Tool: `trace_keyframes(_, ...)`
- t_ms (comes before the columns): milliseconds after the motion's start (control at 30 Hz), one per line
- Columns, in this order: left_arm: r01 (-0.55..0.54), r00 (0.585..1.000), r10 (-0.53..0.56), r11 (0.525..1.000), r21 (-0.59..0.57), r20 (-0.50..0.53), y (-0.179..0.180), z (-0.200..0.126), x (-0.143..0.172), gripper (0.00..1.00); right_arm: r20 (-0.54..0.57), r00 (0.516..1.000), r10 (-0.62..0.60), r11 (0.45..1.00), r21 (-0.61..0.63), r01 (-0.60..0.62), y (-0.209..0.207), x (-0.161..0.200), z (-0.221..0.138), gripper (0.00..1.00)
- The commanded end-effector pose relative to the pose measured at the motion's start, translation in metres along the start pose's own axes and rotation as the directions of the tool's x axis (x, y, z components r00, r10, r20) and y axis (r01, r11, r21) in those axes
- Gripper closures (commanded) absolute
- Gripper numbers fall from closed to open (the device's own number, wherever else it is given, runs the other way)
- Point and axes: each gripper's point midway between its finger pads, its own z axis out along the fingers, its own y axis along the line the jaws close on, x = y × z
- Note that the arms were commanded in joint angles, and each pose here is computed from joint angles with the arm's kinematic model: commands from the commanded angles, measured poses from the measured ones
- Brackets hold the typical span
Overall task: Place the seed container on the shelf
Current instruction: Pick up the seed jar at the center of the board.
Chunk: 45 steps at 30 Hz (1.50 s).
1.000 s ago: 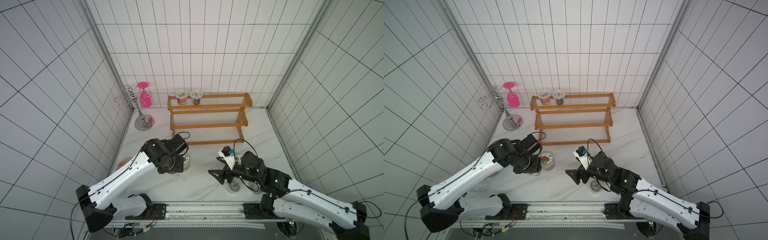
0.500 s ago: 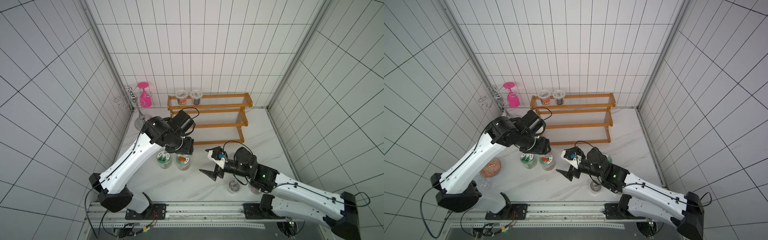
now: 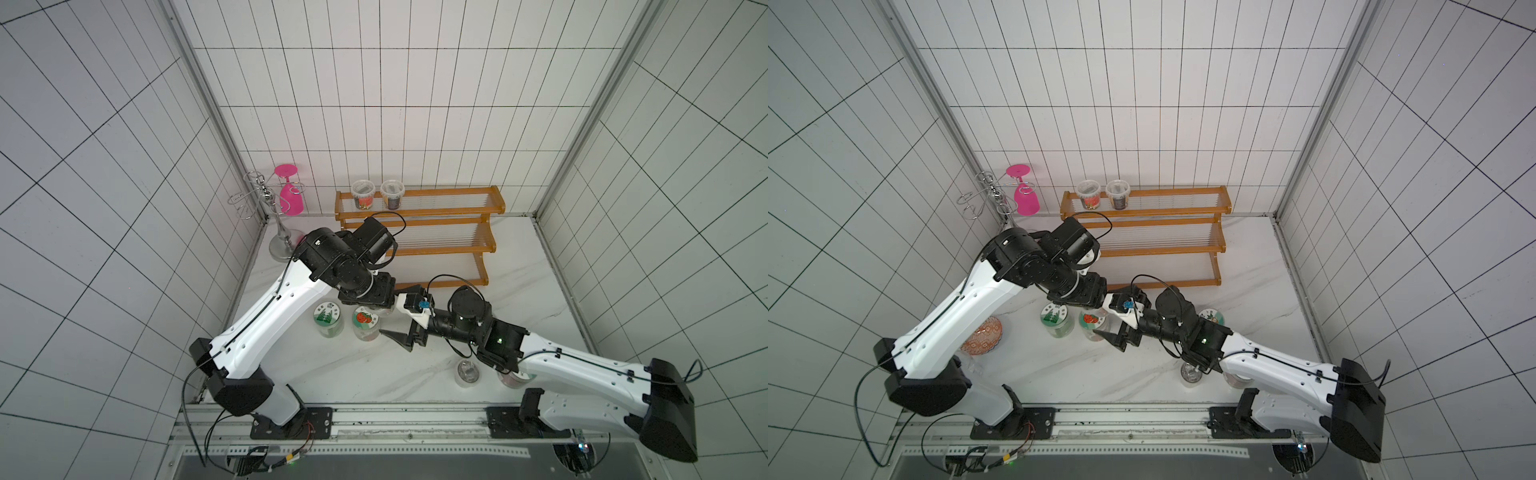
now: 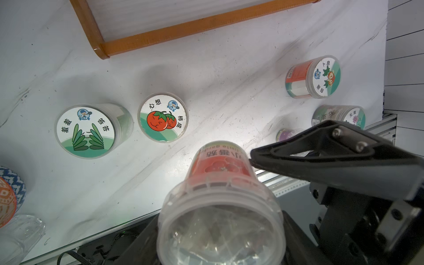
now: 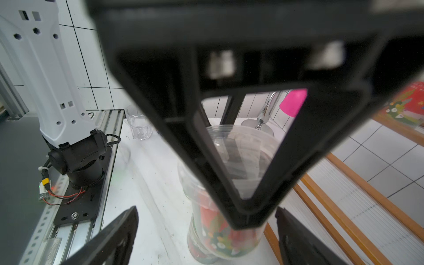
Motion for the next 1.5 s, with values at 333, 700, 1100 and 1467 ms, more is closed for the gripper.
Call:
trace_keyframes(333,0.025,0.994,-0.028,0.999,-0.022,-0.109,0.006,-0.006,0.025,0.48,0.105,0.992,-0.069,0.995,0.079,0.061,-0.018,-0.041,0.008,0.26)
trace_keyframes(700,0.031,0.994,-0.032,0.999,-0.018,-0.102,0.005,-0.007,0.024,0.48,0.102,0.992,-0.076,0.995,0.069,0.07,-0.015,-0.039,0.009,0.38)
trace_keyframes(1100,0.041,0.999,-0.04,0.999,0.033,-0.032,0.007,-0.01,0.009,0.26,0.136,0.989,-0.055,0.997,0.068,0.046,-0.015,-0.042,0.006,0.5)
trace_keyframes(1467,-0.001,0.971,-0.047,0.98,0.201,0.234,0.005,-0.048,-0.019,0.02,0.201,0.98,-0.008,0.993,0.118,-0.016,-0.026,-0.046,-0.004,0.51)
